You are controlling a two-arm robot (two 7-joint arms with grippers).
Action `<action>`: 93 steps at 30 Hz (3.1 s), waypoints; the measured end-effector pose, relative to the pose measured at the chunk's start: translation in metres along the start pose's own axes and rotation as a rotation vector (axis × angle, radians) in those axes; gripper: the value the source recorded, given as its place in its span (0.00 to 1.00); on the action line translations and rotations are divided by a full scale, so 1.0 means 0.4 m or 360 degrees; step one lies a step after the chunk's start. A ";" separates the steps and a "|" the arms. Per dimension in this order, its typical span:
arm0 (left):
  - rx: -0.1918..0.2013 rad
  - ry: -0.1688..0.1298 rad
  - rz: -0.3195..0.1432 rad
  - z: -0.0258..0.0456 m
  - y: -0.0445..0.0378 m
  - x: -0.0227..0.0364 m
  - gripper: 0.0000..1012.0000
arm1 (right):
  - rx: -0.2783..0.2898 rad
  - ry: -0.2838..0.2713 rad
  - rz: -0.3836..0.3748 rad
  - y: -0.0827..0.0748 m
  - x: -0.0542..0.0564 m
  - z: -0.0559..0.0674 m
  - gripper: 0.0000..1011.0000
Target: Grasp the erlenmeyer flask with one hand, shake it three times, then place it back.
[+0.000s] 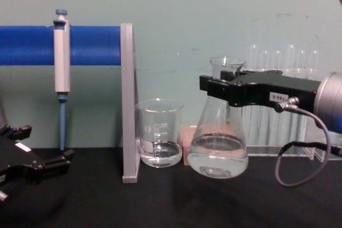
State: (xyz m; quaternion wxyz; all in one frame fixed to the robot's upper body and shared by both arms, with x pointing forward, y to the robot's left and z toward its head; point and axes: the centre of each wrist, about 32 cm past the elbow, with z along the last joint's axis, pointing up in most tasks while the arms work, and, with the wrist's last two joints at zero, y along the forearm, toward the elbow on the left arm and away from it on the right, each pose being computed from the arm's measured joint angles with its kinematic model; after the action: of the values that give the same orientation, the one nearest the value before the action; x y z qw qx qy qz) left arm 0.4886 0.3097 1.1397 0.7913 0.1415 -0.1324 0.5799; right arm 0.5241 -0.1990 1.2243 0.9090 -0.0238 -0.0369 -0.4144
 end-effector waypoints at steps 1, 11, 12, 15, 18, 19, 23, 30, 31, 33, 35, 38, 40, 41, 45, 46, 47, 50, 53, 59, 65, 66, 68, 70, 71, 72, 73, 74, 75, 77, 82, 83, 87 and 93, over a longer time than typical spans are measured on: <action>0.0000 0.0000 0.0000 0.000 0.000 0.000 0.99 | -0.0001 0.0001 -0.0001 0.000 -0.001 -0.001 0.45; 0.0000 0.0000 0.0000 0.000 0.000 0.000 0.99 | -0.0020 0.0011 -0.0011 -0.001 -0.003 -0.013 0.45; 0.0000 0.0000 0.0000 0.000 0.000 0.000 0.99 | -0.0024 0.0013 -0.0013 -0.001 -0.003 -0.015 0.45; 0.0000 0.0000 0.0000 0.000 0.000 0.000 0.99 | -0.0032 0.0018 -0.0016 -0.002 -0.003 -0.021 0.45; 0.0000 0.0000 0.0000 0.000 0.000 0.000 0.99 | -0.0043 0.0025 -0.0021 -0.002 -0.004 -0.027 0.45; 0.0000 0.0000 0.0000 0.000 0.000 0.000 0.99 | -0.0046 0.0027 -0.0022 -0.002 -0.004 -0.029 0.45; 0.0000 0.0000 0.0000 0.000 0.000 0.000 0.99 | -0.0062 0.0041 -0.0026 -0.002 -0.005 -0.040 0.45; 0.0000 0.0000 0.0000 0.000 0.000 0.000 0.99 | -0.0081 0.0055 -0.0028 -0.004 -0.008 -0.051 0.45; 0.0000 0.0000 0.0000 0.000 0.000 0.000 0.99 | -0.0083 0.0056 -0.0028 -0.004 -0.008 -0.052 0.45; 0.0000 0.0000 0.0000 0.000 0.000 0.000 0.99 | -0.0086 0.0058 -0.0029 -0.004 -0.008 -0.054 0.45; 0.0000 0.0000 0.0000 0.000 0.000 0.000 0.99 | -0.0093 0.0062 -0.0030 -0.005 -0.008 -0.058 0.45; 0.0000 0.0000 0.0000 0.000 0.000 0.000 0.99 | -0.0101 0.0066 -0.0031 -0.005 -0.008 -0.063 0.45; 0.0000 0.0000 0.0000 0.000 0.000 0.000 0.99 | -0.0105 0.0067 -0.0030 -0.006 -0.007 -0.065 0.45; 0.0000 0.0000 0.0000 0.000 0.000 0.000 0.99 | -0.0108 0.0067 -0.0030 -0.006 -0.007 -0.066 0.45; 0.0000 0.0000 0.0000 0.000 0.000 0.000 0.99 | -0.0121 0.0069 -0.0025 -0.006 -0.007 -0.073 0.45; 0.0000 0.0000 0.0000 0.000 0.000 0.000 0.99 | -0.0123 0.0069 -0.0024 -0.006 -0.006 -0.074 0.45; 0.0000 0.0000 0.0000 0.000 0.000 0.000 0.99 | -0.0125 0.0069 -0.0023 -0.006 -0.006 -0.075 0.45; 0.0000 0.0000 0.0000 0.000 0.000 0.000 0.99 | -0.0130 0.0070 -0.0016 -0.007 -0.006 -0.080 0.45; 0.0000 0.0000 0.0000 0.000 0.000 0.000 0.99 | -0.0132 0.0070 -0.0009 -0.007 -0.006 -0.084 0.45; 0.0000 0.0000 0.0000 0.000 0.000 0.000 0.99 | -0.0140 0.0071 -0.0002 -0.008 -0.006 -0.094 0.45; 0.0000 0.0000 0.0000 0.000 0.000 0.000 0.99 | -0.0141 0.0070 -0.0001 -0.009 -0.005 -0.103 0.45; 0.0000 0.0000 0.0000 0.000 0.000 0.000 0.99 | -0.0140 0.0069 0.0000 -0.009 -0.005 -0.104 0.45; 0.0000 0.0000 0.0000 0.000 0.000 0.000 0.99 | -0.0140 0.0069 0.0003 -0.009 -0.005 -0.107 0.45; 0.0000 0.0000 0.0000 0.000 0.000 0.000 0.99 | -0.0141 0.0070 0.0005 -0.010 -0.006 -0.109 0.45; 0.0000 0.0000 0.0000 0.000 0.000 0.000 0.99 | -0.0141 0.0070 0.0006 -0.010 -0.006 -0.111 0.45; 0.0000 0.0000 0.0000 0.000 0.000 0.000 0.99 | -0.0142 0.0070 0.0007 -0.010 -0.006 -0.112 0.45; 0.0000 0.0000 0.0000 0.000 0.000 0.000 0.99 | -0.0143 0.0070 0.0007 -0.010 -0.006 -0.112 0.45; 0.0000 0.0000 0.0000 0.000 0.000 0.000 0.99 | -0.0144 0.0070 0.0008 -0.010 -0.006 -0.114 0.45; 0.0000 0.0000 0.0000 0.000 0.000 0.000 0.99 | -0.0145 0.0070 0.0009 -0.011 -0.006 -0.114 0.45; 0.0000 0.0000 0.0000 0.000 0.000 0.000 0.99 | -0.0148 0.0071 0.0009 -0.011 -0.005 -0.116 0.45; 0.0000 0.0000 0.0000 0.000 0.000 0.000 0.99 | -0.0157 0.0076 0.0009 -0.012 -0.005 -0.123 0.45; 0.0000 0.0000 0.0000 0.000 0.000 0.000 0.99 | -0.0160 0.0078 0.0008 -0.012 -0.005 -0.125 0.45; 0.0000 0.0000 0.0000 0.000 0.000 0.000 0.99 | -0.0167 0.0082 0.0007 -0.012 -0.006 -0.129 0.45; 0.0000 0.0000 0.0000 0.000 0.000 0.000 0.99 | -0.0172 0.0085 0.0006 -0.014 -0.007 -0.132 0.45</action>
State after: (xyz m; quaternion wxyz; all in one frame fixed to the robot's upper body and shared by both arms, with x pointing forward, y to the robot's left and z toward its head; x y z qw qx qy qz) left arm 0.4886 0.3097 1.1398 0.7913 0.1415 -0.1324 0.5799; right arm 0.5204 -0.2045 1.1715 0.9079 -0.0618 0.0098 -0.4144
